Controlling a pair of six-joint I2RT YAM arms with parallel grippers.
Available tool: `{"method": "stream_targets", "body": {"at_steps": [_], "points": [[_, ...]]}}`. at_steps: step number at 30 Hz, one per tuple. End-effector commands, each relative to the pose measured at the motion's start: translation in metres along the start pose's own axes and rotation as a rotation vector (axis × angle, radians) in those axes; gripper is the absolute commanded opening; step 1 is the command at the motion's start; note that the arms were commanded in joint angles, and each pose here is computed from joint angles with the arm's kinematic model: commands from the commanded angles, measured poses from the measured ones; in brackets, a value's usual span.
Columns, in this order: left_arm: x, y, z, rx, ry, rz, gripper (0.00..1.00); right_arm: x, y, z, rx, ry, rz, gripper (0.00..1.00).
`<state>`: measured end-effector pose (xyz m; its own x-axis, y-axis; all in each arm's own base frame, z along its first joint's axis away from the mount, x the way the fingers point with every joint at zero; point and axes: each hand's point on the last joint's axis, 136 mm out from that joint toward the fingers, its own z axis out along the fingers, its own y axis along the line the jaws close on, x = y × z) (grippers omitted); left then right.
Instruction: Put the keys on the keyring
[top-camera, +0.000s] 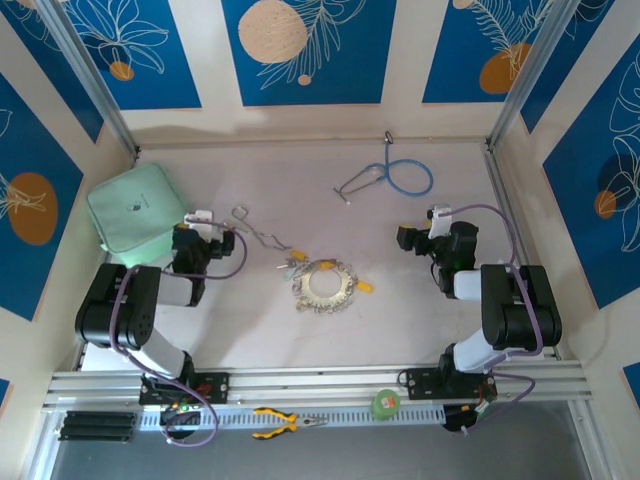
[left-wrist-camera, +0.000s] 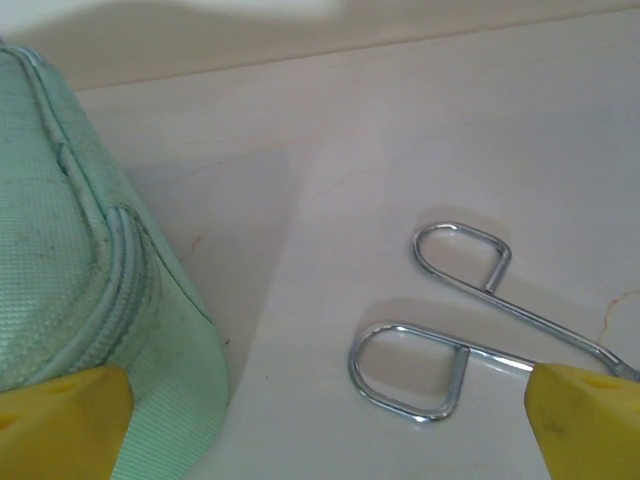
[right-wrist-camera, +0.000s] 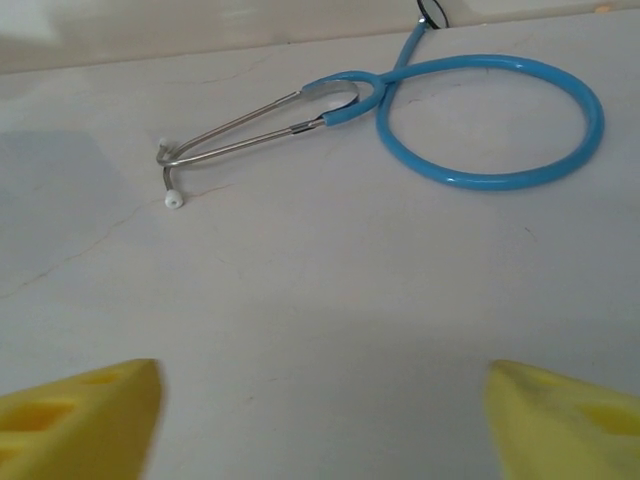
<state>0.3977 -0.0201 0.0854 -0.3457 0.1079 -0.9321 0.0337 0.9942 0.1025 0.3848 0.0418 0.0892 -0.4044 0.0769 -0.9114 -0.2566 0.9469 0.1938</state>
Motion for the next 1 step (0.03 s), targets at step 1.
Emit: {"method": "stream_targets", "body": {"at_steps": [1], "points": [[-0.0050, -0.0026, -0.0031, 0.036, -0.018, -0.011, 1.00, -0.0095, -0.0004, 0.0025, 0.021, -0.020, -0.016, 0.99]]}}
